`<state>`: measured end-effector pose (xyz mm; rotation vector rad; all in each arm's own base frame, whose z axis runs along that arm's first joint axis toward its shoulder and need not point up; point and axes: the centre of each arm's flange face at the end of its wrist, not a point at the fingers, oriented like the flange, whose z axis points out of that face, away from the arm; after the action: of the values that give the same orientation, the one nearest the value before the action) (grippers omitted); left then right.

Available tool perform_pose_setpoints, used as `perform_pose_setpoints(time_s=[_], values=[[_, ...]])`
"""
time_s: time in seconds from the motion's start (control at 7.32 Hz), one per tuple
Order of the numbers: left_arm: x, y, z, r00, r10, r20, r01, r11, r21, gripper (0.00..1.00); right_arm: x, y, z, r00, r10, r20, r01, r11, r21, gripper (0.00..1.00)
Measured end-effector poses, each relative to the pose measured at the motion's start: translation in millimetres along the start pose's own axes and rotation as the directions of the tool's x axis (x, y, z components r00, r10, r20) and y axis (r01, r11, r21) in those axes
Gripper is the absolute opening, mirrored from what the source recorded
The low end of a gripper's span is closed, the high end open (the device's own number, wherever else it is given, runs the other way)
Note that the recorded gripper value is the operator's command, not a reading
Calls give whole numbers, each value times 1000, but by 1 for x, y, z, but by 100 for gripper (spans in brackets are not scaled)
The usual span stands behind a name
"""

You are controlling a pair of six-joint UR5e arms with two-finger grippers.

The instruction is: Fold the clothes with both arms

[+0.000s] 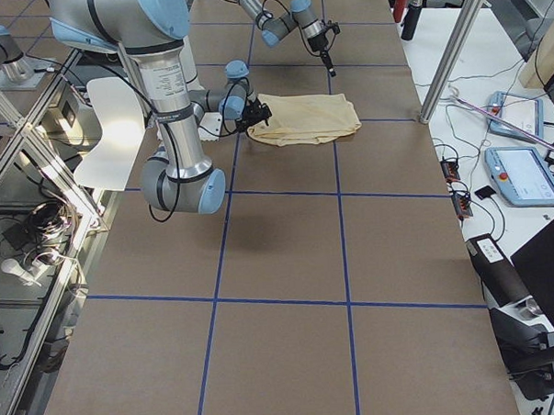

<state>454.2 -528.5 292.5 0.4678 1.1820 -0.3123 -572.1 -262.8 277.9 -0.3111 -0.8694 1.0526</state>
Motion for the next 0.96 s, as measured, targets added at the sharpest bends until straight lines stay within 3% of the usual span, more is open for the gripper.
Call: perform_pose_setpoints(time_s=[0.14,0.41,0.55,0.68,0.96], values=[[1,0,-1,1000,0,3,0,1000,0,51,2,1,1,1000,5,-4,-5,1000,0,77],[1,0,-1,1000,-1,5,1,1000,0,51,3,1,2,1000,17,-7,-17,1000,3,62],[1,0,-1,1000,-1,5,1,1000,0,51,4,1,3,1000,19,-9,-18,1000,5,48],[1,0,-1,1000,-1,5,1,1000,0,51,4,0,3,1000,26,-10,-26,1000,7,0],[0,-1,-2,1000,-2,5,2,1000,2,51,2,1,0,998,59,-6,-59,998,4,0]])
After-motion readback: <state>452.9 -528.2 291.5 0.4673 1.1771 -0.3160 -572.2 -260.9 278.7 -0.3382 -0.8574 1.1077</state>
